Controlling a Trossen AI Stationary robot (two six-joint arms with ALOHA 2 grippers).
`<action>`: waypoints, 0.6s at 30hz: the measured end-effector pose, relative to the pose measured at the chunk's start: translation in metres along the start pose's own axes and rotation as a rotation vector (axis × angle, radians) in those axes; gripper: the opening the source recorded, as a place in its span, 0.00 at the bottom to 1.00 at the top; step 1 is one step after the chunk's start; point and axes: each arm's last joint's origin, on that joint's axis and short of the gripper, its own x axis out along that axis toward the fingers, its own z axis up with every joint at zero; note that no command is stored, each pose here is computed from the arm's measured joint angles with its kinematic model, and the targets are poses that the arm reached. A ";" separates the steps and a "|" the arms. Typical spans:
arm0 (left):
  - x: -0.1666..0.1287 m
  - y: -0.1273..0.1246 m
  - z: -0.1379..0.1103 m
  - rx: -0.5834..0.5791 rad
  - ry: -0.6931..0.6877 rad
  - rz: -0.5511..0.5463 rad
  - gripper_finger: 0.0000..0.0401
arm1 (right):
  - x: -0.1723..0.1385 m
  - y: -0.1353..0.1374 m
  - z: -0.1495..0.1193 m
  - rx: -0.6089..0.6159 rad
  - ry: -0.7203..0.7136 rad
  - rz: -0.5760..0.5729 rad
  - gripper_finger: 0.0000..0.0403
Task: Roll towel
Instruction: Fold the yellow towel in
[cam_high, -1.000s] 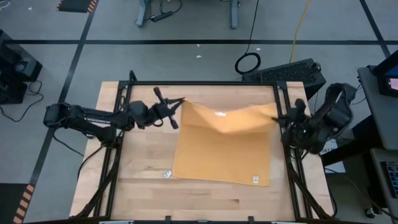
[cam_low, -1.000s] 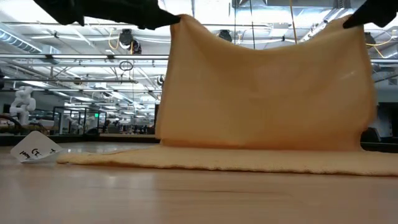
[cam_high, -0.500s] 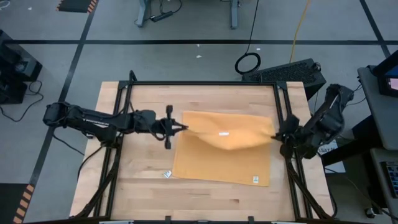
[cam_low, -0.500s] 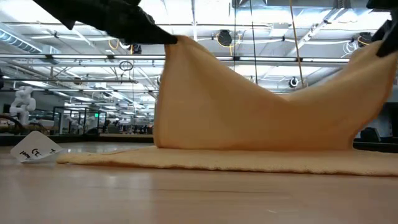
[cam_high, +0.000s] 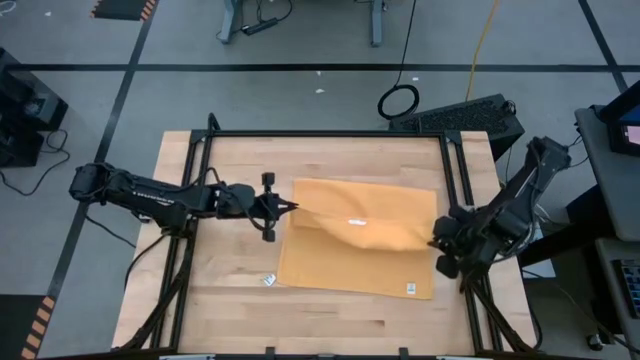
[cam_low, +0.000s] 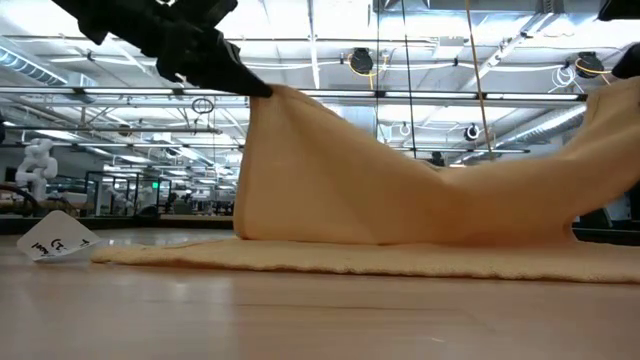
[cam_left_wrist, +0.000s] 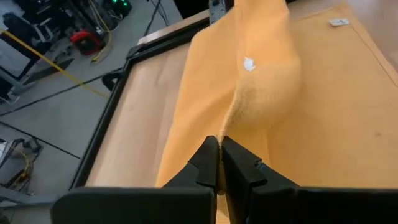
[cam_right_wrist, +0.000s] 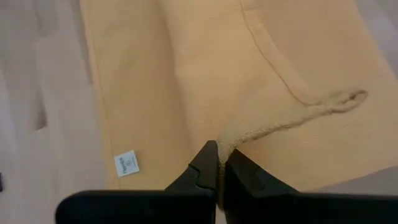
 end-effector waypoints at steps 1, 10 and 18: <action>-0.001 0.001 0.001 -0.002 -0.006 0.011 0.03 | 0.002 0.002 0.000 0.003 0.003 -0.013 0.00; -0.018 0.008 0.010 -0.019 -0.077 0.034 0.03 | 0.013 0.011 -0.003 -0.022 0.012 -0.090 0.00; -0.017 -0.001 0.009 -0.111 -0.087 -0.152 0.03 | 0.022 0.020 -0.008 -0.058 0.097 -0.106 0.00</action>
